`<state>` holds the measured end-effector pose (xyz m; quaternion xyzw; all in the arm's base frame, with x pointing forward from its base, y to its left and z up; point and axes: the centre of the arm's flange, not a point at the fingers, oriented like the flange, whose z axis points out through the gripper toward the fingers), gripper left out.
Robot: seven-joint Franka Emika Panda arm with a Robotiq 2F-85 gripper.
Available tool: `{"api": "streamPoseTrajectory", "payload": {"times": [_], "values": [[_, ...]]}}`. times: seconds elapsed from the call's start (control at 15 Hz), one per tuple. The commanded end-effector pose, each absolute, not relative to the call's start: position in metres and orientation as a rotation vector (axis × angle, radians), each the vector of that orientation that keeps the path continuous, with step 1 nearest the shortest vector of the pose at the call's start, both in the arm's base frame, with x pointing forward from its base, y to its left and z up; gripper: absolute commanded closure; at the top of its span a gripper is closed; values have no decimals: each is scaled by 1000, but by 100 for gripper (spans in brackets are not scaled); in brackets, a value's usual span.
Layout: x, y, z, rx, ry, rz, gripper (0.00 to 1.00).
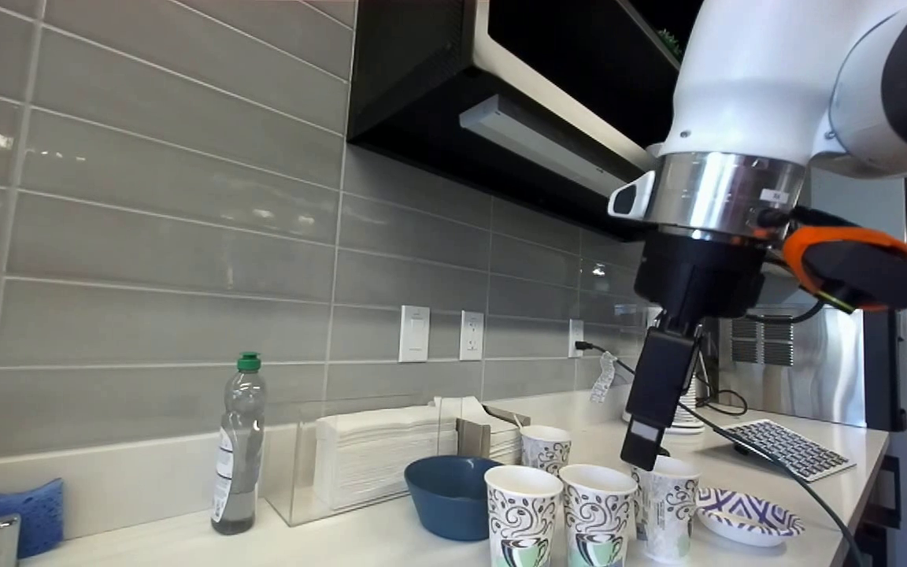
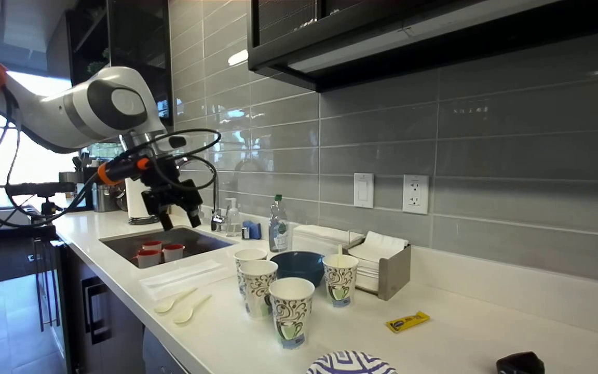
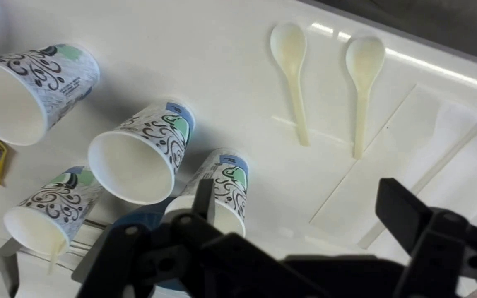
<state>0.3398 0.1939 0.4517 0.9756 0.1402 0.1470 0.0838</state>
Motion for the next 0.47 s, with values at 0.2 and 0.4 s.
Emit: {"api": "streamPoseTrajectory", "payload": {"times": [0.2, 0.4], "values": [[329, 190, 471, 2915, 351, 488, 0], [329, 190, 472, 2915, 346, 492, 0]]}}
